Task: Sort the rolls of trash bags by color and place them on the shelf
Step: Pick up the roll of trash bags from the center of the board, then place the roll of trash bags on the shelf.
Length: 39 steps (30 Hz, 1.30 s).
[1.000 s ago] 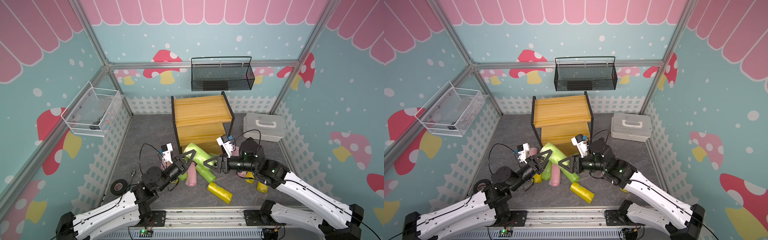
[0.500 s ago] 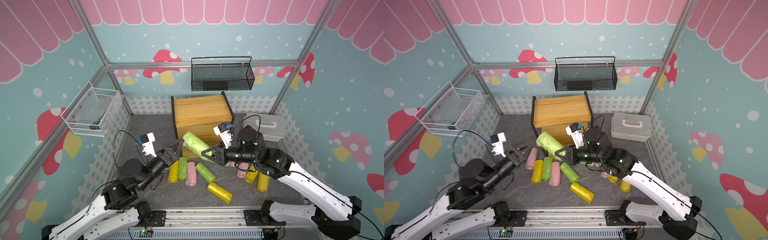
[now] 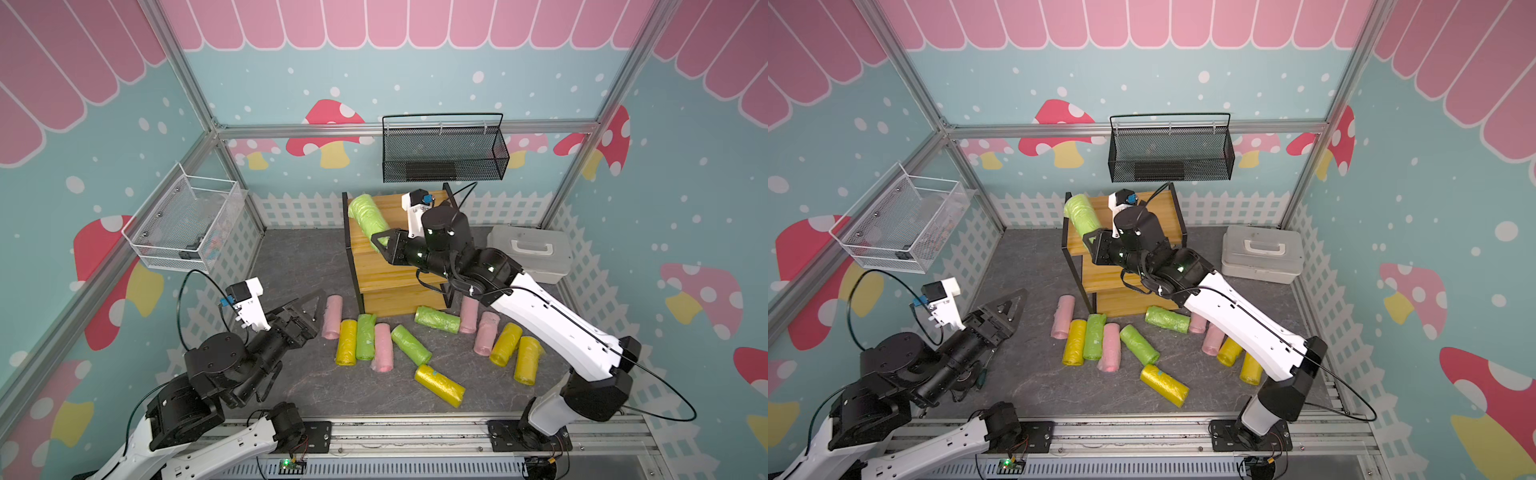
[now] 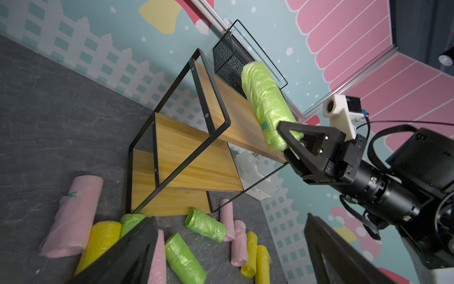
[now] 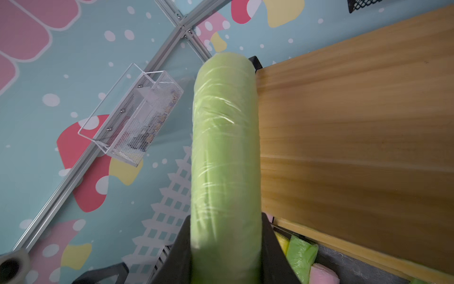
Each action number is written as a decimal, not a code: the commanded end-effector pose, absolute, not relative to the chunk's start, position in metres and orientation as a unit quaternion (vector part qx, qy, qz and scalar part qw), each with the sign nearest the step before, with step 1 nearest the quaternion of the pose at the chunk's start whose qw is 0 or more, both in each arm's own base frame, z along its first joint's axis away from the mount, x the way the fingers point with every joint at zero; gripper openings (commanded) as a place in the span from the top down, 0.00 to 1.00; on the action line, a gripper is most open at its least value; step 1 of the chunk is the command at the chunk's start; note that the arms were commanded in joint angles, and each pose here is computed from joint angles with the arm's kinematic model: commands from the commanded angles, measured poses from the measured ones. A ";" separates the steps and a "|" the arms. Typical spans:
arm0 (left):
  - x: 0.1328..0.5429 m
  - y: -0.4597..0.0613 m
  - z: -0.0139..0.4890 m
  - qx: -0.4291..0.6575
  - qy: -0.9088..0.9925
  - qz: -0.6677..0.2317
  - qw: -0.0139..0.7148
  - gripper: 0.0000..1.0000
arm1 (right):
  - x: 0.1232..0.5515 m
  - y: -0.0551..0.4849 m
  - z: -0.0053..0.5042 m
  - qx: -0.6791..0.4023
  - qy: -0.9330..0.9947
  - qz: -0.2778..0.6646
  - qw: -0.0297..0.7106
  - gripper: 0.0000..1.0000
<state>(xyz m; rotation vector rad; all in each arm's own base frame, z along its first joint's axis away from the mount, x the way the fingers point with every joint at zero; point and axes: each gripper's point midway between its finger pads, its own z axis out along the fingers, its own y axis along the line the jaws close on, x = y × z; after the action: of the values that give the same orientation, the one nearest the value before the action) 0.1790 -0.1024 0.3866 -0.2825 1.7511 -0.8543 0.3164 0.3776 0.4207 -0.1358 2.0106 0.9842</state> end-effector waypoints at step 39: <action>0.183 -0.130 0.290 -0.083 0.839 -0.283 0.458 0.01 | 0.339 0.370 0.421 -0.132 0.840 0.325 0.414 0.32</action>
<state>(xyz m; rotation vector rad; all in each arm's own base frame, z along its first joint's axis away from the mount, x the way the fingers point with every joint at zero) 0.1812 -0.1259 0.2997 -0.2230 2.0311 -0.7313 0.3613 0.3986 0.3924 -0.2187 2.1610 0.8970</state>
